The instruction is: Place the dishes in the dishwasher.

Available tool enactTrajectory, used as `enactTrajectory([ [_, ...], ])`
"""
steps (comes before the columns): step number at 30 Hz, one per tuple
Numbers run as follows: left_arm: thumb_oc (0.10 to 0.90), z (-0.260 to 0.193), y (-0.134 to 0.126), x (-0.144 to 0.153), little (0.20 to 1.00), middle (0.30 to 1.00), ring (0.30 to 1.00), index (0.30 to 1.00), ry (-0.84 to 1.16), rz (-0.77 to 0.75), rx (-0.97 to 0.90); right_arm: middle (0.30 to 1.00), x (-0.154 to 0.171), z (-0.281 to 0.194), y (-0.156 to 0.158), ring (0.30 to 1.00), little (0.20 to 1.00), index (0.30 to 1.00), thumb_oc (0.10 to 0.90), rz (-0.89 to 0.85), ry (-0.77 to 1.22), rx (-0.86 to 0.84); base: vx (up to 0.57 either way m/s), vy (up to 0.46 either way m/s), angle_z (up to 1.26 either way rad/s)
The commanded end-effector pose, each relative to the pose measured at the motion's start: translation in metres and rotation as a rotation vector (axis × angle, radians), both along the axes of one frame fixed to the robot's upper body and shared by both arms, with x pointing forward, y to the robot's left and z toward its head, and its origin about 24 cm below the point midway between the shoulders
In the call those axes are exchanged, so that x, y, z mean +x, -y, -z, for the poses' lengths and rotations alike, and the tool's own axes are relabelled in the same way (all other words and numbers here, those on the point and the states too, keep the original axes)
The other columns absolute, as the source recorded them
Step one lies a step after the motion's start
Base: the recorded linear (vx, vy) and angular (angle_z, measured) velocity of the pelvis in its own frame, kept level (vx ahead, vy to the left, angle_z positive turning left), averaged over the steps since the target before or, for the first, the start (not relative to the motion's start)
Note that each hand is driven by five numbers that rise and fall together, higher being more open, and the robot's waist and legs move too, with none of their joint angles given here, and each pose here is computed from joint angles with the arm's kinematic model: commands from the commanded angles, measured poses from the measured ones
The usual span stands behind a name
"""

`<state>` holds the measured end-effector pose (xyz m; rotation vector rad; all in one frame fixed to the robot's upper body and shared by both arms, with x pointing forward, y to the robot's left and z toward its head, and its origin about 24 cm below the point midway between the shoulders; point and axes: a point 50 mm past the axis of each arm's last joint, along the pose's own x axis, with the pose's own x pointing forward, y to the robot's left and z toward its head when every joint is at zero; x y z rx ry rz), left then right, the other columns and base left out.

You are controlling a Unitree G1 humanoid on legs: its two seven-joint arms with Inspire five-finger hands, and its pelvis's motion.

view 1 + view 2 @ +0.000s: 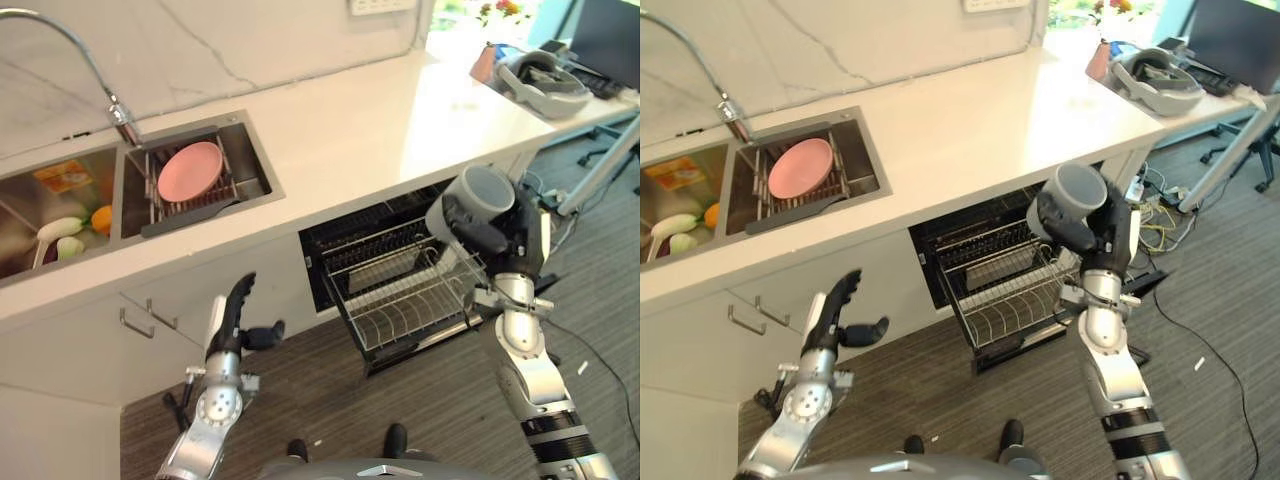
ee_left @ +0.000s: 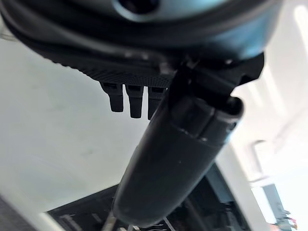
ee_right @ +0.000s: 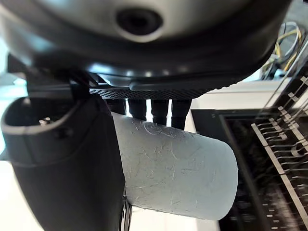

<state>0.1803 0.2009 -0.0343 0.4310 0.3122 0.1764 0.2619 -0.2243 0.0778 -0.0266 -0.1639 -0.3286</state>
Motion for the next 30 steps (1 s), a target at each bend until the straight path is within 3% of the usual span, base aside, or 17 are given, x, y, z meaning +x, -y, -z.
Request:
enactTrajectory([
  [1,0.800,-0.034,-0.012,0.023,0.900,0.900,0.900,0.900,0.165,0.070,0.052,0.300,0.017,-0.051,-0.012,0.300,0.300,0.300,0.400,-0.082,0.225,-0.091,-0.01,-0.011,0.21],
  [10,0.800,0.033,-0.034,-0.011,0.900,0.900,0.900,0.900,-0.208,0.023,0.120,0.300,0.040,0.000,0.013,0.300,0.300,0.300,0.400,-0.069,-0.130,-0.293,0.00,-0.009,0.32],
  [11,0.800,0.053,-0.038,-0.026,0.900,0.900,0.900,0.900,-0.332,0.039,0.170,0.300,0.045,0.014,0.016,0.300,0.300,0.300,0.400,-0.068,-0.215,-0.320,-0.01,0.013,0.26],
  [14,0.800,0.065,-0.040,-0.036,0.900,0.900,0.900,0.900,-0.400,0.008,0.148,0.300,0.048,0.016,0.016,0.300,0.300,0.300,0.400,-0.079,-0.232,-0.334,0.01,-0.005,0.19],
  [21,0.800,0.125,-0.045,-0.125,0.900,0.900,0.900,0.900,-0.882,-0.280,0.061,0.300,0.057,0.062,0.018,0.300,0.300,0.300,0.400,-0.068,-0.494,-0.389,0.00,0.005,0.16],
  [30,0.800,0.129,-0.047,-0.135,0.900,0.900,0.900,0.900,-0.981,-0.201,0.151,0.300,0.053,0.094,0.011,0.300,0.300,0.300,0.400,-0.088,-0.671,-0.395,0.01,0.000,0.07],
])
